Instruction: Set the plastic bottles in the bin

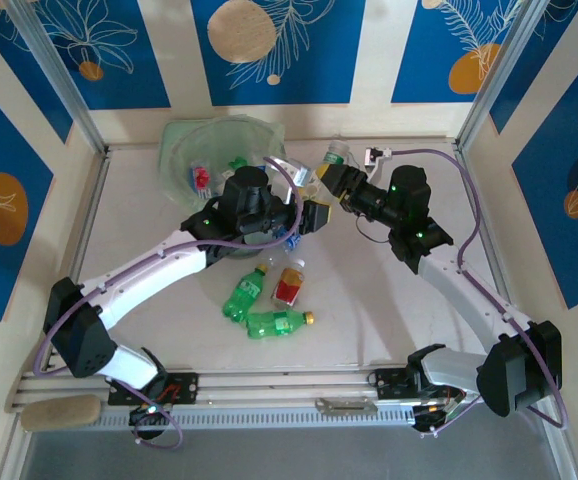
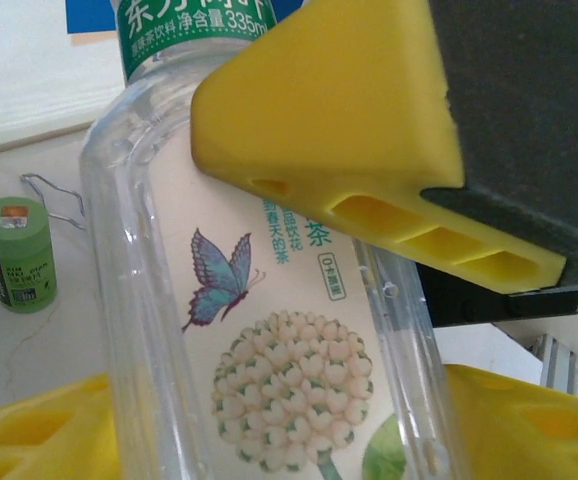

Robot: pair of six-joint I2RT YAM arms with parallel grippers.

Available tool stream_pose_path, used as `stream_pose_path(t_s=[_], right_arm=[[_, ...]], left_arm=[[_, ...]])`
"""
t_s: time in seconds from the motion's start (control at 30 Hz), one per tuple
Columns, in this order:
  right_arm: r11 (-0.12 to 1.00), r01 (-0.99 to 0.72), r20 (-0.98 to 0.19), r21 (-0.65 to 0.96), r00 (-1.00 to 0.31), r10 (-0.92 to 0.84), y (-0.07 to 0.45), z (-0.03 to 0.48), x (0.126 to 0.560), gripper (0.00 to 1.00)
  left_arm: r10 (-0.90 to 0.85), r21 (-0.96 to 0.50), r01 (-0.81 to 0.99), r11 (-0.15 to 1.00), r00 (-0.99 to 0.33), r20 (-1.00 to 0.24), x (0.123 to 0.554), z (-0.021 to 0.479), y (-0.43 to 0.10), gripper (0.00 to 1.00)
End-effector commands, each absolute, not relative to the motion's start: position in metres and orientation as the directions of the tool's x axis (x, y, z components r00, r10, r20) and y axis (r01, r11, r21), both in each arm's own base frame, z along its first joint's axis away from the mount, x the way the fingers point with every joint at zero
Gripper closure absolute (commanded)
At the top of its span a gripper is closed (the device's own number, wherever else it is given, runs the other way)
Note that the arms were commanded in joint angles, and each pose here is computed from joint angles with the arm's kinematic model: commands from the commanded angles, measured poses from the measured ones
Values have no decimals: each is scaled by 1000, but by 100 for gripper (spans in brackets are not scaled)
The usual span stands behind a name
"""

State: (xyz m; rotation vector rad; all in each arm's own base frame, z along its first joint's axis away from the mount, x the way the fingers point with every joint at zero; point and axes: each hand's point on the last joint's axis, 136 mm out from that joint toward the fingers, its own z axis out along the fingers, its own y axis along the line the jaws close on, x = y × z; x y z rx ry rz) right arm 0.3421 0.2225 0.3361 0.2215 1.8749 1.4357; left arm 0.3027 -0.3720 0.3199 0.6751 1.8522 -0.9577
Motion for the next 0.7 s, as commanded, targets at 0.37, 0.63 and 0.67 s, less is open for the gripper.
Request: stream_pose_path(t_s=[0.37,0.63,0.67], right_arm=[[349,-347,-490,871,-672,556,219,354,330,27],[391,-334,-512,858,-620,595,193,359,331,24],[398,-331,-516,856,-608,603,188,360,330,24]], left_arm=[[20,-304,783,543,-374,-927,305,337,-370,41],[17,-305,780,546,-375,-927,305,338,-368,41],[17,-305,779,548,-374,-927,305,338,-367,41]])
